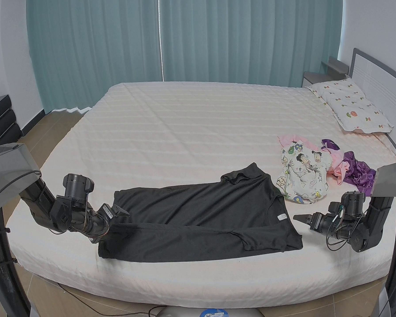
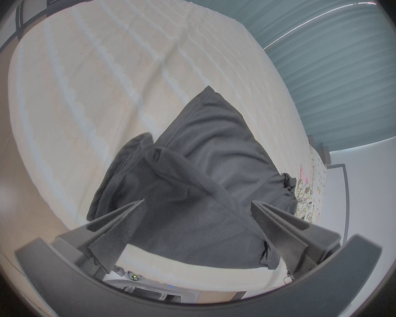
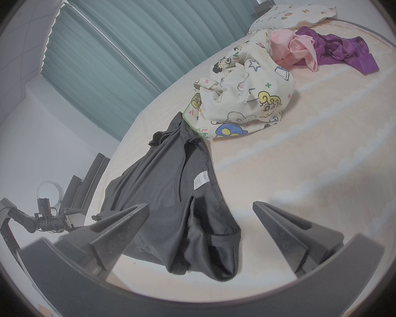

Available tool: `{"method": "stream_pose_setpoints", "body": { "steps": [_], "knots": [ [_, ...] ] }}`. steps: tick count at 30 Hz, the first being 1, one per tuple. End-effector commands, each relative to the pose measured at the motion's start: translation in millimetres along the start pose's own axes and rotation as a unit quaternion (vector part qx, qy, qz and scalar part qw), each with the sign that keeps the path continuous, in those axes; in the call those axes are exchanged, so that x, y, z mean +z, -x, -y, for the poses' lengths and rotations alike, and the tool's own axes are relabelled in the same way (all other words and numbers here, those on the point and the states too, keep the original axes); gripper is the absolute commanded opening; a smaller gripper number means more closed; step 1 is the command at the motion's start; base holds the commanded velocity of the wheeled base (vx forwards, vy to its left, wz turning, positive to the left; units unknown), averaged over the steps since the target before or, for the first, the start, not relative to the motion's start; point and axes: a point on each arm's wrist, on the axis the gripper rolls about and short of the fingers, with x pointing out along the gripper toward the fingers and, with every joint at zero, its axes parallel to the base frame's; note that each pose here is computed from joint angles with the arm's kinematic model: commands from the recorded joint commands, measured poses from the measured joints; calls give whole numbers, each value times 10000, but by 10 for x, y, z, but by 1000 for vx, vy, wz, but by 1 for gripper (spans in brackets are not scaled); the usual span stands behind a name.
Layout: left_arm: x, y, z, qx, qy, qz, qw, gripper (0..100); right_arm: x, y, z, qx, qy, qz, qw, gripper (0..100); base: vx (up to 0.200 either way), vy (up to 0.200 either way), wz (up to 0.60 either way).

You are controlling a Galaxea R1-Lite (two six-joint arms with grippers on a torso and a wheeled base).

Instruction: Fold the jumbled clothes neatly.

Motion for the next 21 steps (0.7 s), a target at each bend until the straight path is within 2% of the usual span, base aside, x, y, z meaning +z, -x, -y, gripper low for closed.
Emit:
{"method": "stream_pose_setpoints", "body": {
  "steps": [1,6,21],
  "knots": [
    [28,-11,10,-5,51,46,10000,100,-7,-4,5,-3,1,-14,10000,100,0,0,0],
    [73,-4,41,-45,235,124,9996,100,-7,0,3,-3,-7,-14,10000,100,0,0,0],
    [123,15,35,-96,283,151,9994,100,-10,2,4,-6,-2,-20,10000,100,0,0,0]
  ]
}}
